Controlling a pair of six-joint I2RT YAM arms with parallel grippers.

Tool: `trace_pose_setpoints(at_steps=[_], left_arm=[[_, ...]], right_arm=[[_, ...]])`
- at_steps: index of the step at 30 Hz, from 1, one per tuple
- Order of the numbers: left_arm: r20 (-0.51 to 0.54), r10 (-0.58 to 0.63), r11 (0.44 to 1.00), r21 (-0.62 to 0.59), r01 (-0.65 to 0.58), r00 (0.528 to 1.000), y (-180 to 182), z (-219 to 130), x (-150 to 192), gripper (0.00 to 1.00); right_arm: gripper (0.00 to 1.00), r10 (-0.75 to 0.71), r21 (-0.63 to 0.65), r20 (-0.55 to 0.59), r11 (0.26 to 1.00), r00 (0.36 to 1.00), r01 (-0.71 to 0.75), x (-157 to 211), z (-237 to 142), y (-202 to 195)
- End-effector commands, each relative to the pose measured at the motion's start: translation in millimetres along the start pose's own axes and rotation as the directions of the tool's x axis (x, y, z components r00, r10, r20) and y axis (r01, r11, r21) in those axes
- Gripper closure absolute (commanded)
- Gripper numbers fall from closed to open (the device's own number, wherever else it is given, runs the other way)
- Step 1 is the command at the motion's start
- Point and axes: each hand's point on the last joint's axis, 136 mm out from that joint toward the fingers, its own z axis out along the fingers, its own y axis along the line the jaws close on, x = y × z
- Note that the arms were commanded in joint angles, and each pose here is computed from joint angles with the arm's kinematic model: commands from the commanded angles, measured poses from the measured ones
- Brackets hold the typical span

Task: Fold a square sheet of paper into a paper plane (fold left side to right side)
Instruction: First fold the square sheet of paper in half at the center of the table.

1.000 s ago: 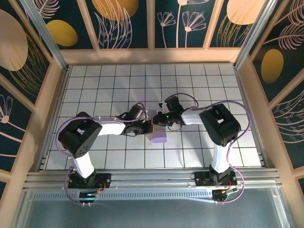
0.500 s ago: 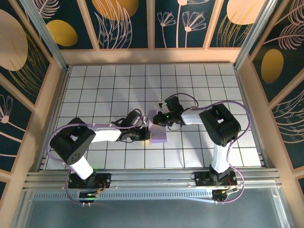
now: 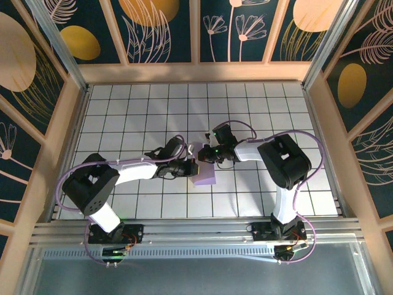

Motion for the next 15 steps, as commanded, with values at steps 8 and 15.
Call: trace_pose_setpoints(at_steps=[8, 15], left_arm=[[-0.092, -0.024, 1.000, 0.015, 0.025, 0.995, 10.6, 25.3, 16.8, 1.00], [-0.136, -0.038, 0.999, -0.003, 0.038, 0.990, 21.9, 23.0, 39.0, 1.00]], right_arm=[[1.00, 0.046, 0.144, -0.056, 0.989, 0.997, -0.038, 21.1, 6.2, -39.1], [1.00, 0.041, 0.153, -0.058, 0.988, 0.997, -0.032, 21.7, 5.9, -39.7]])
